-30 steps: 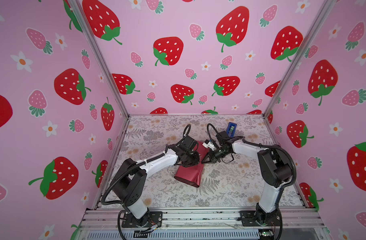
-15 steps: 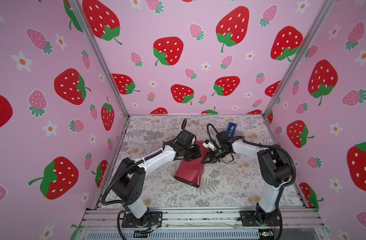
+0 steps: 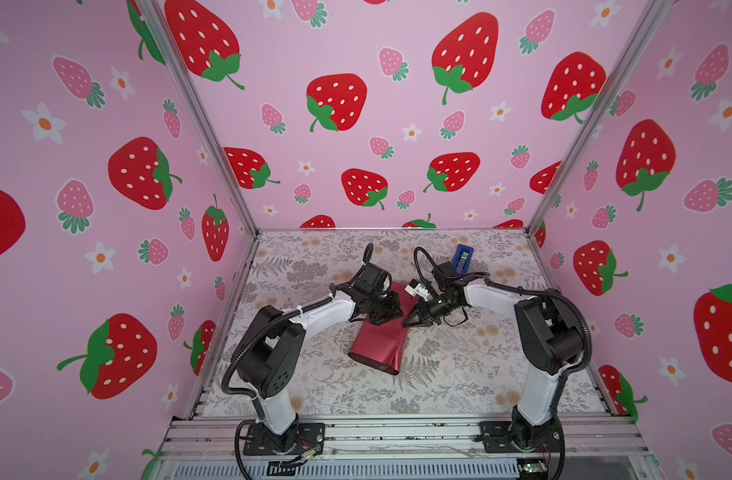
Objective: Wrap the gift box in paper
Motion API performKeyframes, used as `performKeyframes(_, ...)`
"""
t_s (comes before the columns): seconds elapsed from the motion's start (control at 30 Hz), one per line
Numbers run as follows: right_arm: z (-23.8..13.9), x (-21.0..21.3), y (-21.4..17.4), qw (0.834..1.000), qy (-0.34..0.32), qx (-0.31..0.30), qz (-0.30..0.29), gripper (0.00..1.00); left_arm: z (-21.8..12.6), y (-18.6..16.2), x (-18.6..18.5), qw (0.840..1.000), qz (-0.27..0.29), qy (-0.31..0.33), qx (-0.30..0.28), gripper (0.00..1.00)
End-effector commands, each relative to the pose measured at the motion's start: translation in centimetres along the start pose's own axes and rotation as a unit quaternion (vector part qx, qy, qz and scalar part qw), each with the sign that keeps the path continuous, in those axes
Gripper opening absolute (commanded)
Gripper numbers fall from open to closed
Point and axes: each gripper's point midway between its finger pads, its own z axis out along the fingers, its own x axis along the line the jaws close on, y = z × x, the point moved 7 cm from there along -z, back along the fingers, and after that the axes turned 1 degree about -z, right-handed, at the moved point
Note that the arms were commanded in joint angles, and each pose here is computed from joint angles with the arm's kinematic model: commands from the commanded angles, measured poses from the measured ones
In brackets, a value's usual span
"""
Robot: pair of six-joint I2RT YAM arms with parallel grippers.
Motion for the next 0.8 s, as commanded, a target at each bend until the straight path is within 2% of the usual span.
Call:
performKeyframes(0.0,1.2,-2.9,-2.0,0.996,-0.062,0.041,0.046,0.0,0.6,0.1,0.4,1.0,-0.007,-0.001,0.007,0.07)
performKeyframes(0.33,0.9,-2.1,-1.8,0.997,-0.054,0.042,0.046,0.0,1.8,-0.5,2.3,0.999,-0.026,0.036,0.028,0.07)
performKeyframes(0.43,0.4,-1.2,-1.6,0.998,-0.043,0.037,0.042,0.01,2.0,-0.7,2.9,0.998,-0.033,0.045,0.032,0.02)
performKeyframes(0.57,-0.2,0.2,-1.5,0.999,-0.021,0.029,0.037,0.15,2.0,-1.0,3.7,0.997,-0.038,0.05,0.035,0.02)
performKeyframes(0.77,-0.8,1.2,-1.7,0.999,-0.011,0.026,0.033,0.24,2.1,-1.3,4.2,0.997,-0.044,0.05,0.035,0.02)
